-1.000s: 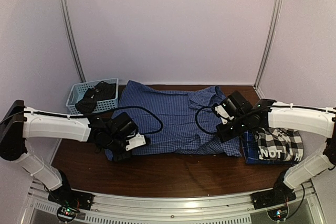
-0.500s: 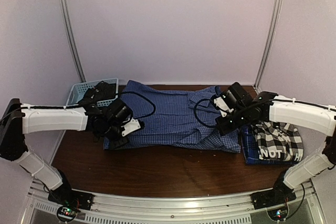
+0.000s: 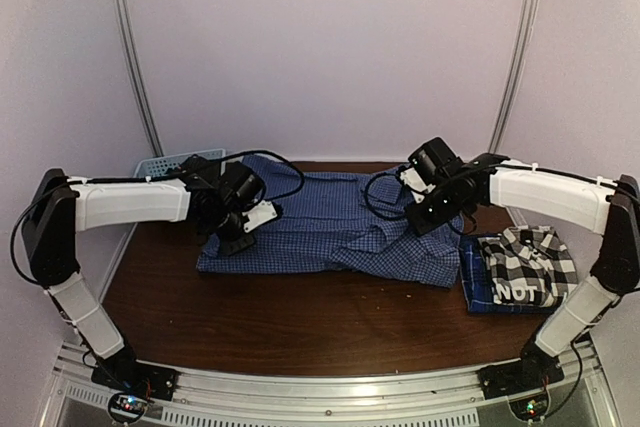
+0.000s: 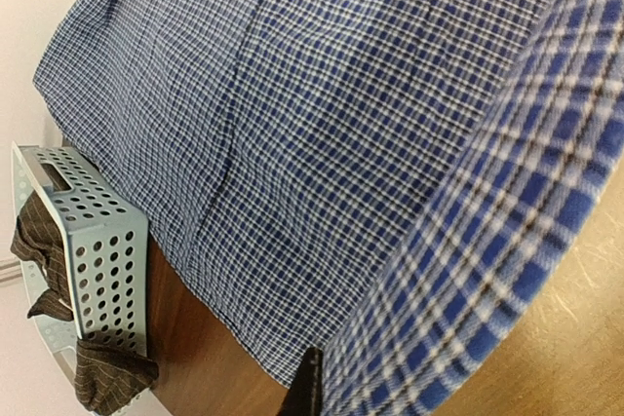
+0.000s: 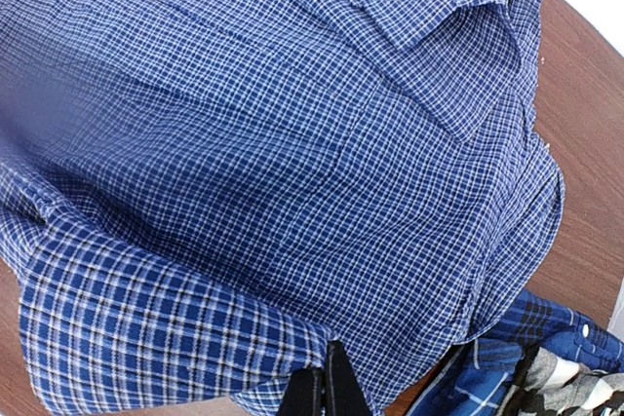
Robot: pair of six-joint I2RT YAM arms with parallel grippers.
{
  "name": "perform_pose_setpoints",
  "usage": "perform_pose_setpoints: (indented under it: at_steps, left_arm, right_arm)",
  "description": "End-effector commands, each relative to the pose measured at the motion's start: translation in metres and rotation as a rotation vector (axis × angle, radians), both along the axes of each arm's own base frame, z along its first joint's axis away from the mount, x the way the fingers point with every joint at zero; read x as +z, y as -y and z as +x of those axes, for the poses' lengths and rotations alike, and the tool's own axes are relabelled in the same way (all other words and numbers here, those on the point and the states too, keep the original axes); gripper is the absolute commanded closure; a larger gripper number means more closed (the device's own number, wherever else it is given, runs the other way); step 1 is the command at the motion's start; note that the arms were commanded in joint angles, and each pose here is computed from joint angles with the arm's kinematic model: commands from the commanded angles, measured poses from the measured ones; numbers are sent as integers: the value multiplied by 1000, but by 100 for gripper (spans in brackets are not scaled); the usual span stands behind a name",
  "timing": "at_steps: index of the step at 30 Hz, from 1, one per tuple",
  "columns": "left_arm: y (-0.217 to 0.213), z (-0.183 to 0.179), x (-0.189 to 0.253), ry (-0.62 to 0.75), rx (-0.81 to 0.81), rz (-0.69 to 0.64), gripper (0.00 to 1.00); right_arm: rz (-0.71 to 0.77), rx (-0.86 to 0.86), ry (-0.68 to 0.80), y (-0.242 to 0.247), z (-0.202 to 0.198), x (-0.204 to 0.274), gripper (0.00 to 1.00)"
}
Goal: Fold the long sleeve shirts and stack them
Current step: Fold the flattened shirt at the center of the board.
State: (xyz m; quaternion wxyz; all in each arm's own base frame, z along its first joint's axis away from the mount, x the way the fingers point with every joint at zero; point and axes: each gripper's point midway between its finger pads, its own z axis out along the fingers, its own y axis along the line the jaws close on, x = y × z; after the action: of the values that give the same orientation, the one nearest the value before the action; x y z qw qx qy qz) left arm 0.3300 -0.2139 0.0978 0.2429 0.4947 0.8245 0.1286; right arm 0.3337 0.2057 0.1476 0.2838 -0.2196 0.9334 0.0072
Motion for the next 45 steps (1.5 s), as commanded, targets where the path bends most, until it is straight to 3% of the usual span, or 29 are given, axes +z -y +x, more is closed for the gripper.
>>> perform_pose_setpoints:
  at_steps: [1,8,19,33,36,41,45]
  left_arm:
    - [-16,18,-5,5,37,93,93]
    - [-31,23,-25,-23,80,149,78]
    - [-54,23,-51,-88,148,172,82]
    - [-57,41,-37,-52,252,77,79]
    - [-50,45,-35,-45,261,34,78]
    - [-39,63,-22,3,335,-66,76]
    - [-20,72,-18,8,391,-228,73]
  right_arm:
    - [-55,-5,16,9,18,2,100]
    - [-81,-16,-5,10,30,-10,100]
    - [-71,-56,10,5,63,-27,100]
    - [-211,-217,57,27,123,-42,99]
    - [-214,-240,68,31,123,-37,86]
    - [-201,-284,97,44,110,-18,54]
    - [-128,-282,108,47,89,-8,44]
